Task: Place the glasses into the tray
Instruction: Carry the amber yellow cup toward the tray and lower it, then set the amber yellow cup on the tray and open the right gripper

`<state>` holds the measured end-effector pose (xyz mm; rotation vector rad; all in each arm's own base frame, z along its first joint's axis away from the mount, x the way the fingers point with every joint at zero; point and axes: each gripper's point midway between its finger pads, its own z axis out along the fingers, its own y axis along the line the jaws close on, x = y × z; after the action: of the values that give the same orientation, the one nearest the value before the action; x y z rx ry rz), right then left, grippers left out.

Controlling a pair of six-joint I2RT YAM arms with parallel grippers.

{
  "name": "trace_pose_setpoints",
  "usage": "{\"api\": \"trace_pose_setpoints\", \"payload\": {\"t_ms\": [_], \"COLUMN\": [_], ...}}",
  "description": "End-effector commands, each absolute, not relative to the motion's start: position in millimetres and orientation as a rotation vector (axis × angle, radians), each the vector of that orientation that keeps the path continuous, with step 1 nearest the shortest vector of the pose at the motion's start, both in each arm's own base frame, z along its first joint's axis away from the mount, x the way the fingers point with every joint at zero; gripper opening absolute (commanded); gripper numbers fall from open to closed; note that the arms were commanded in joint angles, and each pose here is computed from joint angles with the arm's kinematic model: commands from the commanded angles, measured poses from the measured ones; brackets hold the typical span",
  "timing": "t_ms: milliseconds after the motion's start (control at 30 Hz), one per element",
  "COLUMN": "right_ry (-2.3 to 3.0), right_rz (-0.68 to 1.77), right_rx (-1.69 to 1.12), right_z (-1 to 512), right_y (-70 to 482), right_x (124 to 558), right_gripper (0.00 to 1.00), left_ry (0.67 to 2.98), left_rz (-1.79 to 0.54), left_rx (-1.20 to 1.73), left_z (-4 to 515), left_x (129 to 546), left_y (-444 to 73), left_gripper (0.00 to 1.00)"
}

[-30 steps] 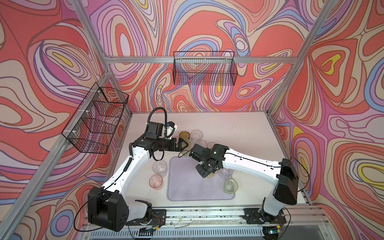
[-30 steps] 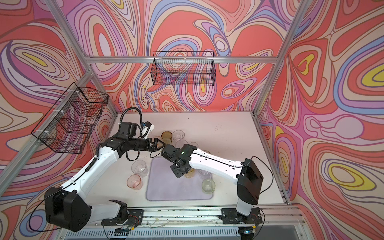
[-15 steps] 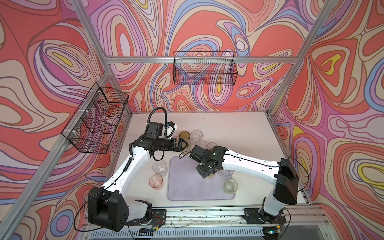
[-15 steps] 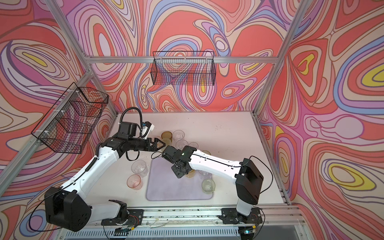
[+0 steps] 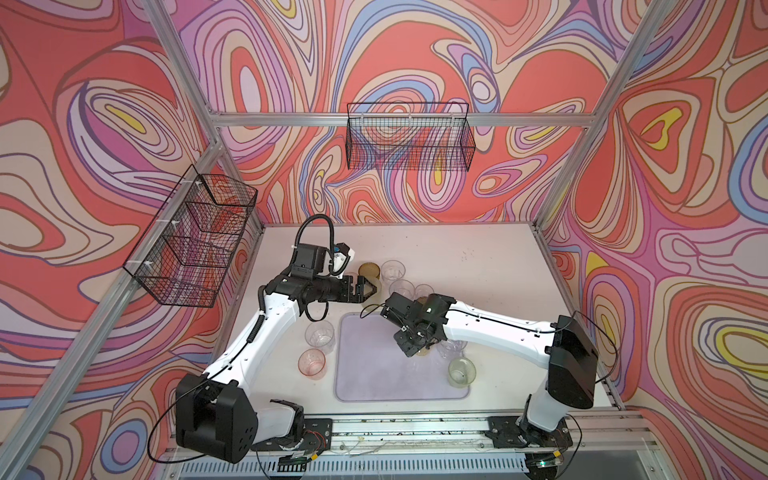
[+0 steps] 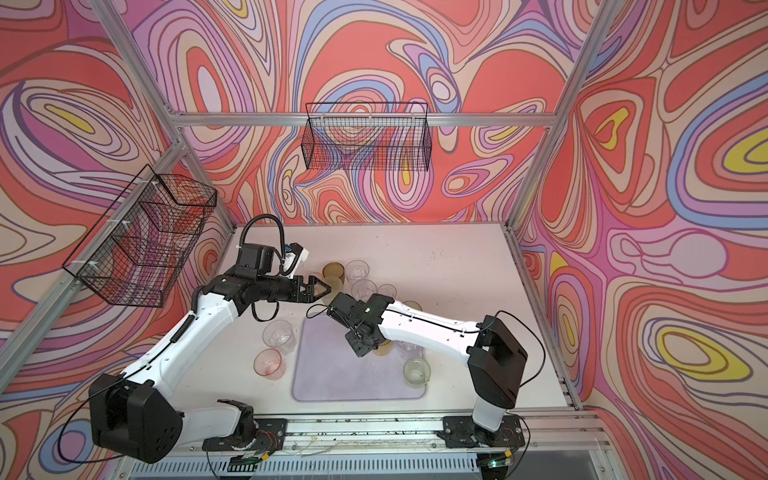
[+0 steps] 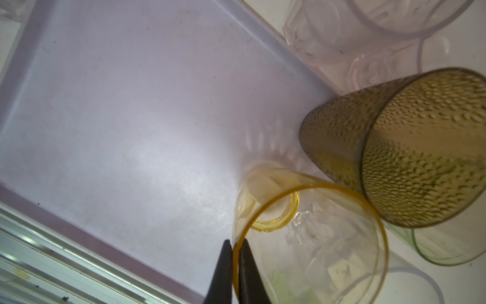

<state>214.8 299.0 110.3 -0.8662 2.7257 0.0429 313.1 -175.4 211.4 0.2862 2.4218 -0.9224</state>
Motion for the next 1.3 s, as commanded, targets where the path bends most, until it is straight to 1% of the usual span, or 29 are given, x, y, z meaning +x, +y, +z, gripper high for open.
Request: {"api": "trace_pose_setpoints", "payload": {"t_ms": [0,733,1067,1267], "right_ry": [2.709,2.737,2.736,2.724], "right_rz": [0.046,0.048,0.065,0.062], "right_rx": [-0.85,-0.84,-0.825,-0.81], "right_z": [109.6,97.1,105.2,115.2], "right_y": [299.4,295.1,295.6,293.9], "right_x": [219.9,215.0,214.6,215.7], "right_gripper": [0.0,0.0,0.1,0.15], "left_ry": [2.42,2.42,2.418,2.414], "left_rz": [-0.915,-0.916,-0.919,-0.923], "left_rx": [0.288,0.289,0.29,0.29], "left_z": [209.1,209.1,209.4,210.7], "left_x": [315.0,315.6,315.5,316.2], "left_y": [-175.6,-175.9,-176.3,-176.5], "left_gripper": [0.96,0.96,0.96,0.96]}}
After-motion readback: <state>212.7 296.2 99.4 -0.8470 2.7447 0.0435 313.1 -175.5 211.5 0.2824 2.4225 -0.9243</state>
